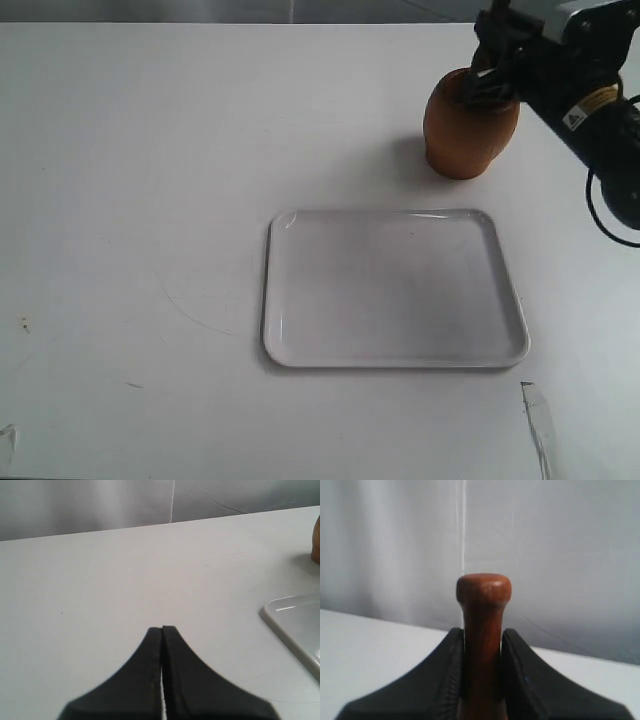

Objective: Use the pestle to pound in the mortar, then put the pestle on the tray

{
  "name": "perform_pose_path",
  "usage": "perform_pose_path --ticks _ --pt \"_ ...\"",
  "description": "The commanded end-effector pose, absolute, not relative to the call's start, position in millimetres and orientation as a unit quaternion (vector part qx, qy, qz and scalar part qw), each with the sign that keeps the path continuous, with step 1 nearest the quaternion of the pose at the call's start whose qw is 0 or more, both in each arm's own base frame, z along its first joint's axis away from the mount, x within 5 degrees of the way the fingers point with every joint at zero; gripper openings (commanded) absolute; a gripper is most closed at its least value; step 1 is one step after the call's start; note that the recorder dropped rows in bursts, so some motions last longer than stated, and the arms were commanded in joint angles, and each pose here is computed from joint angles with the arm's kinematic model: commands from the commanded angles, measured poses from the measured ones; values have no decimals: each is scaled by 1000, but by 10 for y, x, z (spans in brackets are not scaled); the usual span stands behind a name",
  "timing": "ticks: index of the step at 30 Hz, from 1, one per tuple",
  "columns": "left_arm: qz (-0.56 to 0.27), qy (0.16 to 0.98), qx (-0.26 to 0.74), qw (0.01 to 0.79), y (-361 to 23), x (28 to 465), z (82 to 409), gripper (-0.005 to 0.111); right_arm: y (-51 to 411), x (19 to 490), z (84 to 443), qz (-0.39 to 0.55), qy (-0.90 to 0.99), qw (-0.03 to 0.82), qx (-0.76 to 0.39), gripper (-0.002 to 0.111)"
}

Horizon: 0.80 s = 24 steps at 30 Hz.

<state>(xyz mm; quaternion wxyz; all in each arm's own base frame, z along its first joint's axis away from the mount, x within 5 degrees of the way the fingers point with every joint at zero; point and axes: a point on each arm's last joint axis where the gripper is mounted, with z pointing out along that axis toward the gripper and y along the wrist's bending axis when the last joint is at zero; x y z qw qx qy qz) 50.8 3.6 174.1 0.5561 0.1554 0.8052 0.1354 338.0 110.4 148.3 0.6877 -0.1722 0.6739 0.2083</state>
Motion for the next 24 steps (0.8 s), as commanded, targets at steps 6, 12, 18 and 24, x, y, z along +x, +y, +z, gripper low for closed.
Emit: perform_pose_path --ticks 6,12,18,24 --pt "128 805 153 559 29 509 1742 0 1078 3405 1139 204 706 657 -168 0" --pt "128 805 153 559 29 509 1742 0 1070 3364 1772 202 641 719 -174 0" --pt "128 805 153 559 29 509 1742 0 1026 3184 2484 197 561 785 -176 0" --pt "128 805 153 559 29 509 1742 0 1014 3197 2468 193 567 782 -169 0"
